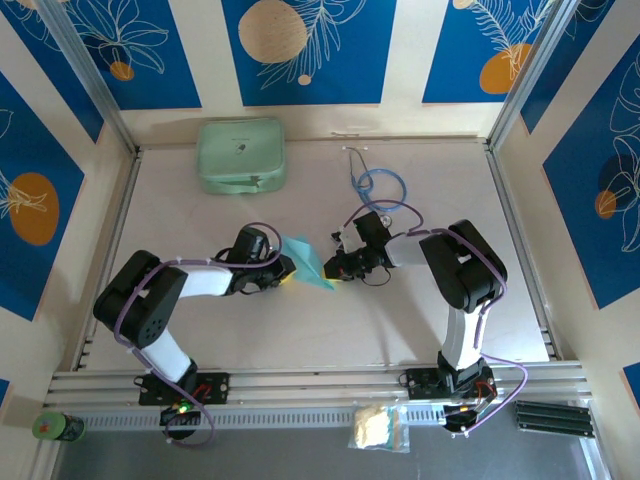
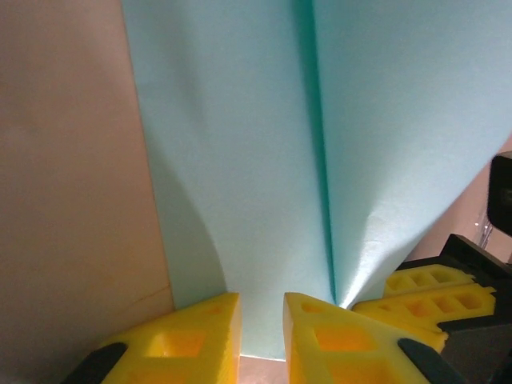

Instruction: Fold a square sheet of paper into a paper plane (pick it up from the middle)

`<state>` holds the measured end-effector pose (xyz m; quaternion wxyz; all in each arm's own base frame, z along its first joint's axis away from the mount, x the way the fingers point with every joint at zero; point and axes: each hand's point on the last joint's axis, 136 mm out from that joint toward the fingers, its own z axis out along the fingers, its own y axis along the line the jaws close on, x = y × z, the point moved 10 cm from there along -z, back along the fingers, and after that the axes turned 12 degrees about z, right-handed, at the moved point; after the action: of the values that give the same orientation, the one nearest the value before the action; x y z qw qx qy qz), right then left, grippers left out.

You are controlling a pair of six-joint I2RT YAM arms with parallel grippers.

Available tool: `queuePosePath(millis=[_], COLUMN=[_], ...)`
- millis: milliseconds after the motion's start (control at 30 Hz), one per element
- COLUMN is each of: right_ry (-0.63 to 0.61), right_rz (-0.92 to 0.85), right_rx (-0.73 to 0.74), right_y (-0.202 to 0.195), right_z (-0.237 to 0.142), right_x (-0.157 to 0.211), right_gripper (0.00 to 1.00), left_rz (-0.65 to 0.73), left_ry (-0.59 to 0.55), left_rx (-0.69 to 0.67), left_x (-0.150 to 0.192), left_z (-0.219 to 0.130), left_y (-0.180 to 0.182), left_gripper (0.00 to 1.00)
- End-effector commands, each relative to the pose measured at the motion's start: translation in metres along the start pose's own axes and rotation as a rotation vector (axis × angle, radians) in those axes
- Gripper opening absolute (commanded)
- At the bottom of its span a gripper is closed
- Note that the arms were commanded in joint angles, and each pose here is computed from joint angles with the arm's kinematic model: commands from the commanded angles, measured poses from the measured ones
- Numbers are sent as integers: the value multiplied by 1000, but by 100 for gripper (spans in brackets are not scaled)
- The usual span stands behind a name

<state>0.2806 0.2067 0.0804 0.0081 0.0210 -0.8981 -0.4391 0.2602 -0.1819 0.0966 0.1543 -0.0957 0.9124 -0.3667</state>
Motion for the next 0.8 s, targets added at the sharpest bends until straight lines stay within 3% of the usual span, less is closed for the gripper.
queuePosePath(millis=[0,333,767], right_ry=[45,54,71], right_rz=[72,88,118], right_rx=[50,75,95], right_y=[-14,-17,-21], right_z=[4,5,7], right_x=[6,5,5], right_gripper=[5,5,7], left_rz=[87,146,139], left_ry=[-25,-42,-24], left_rx=[107,246,228], left_x=[-11,-27,-28], left_z=[-6,8,29], left_y=[-26,-47,-35], left_gripper=[21,17,16])
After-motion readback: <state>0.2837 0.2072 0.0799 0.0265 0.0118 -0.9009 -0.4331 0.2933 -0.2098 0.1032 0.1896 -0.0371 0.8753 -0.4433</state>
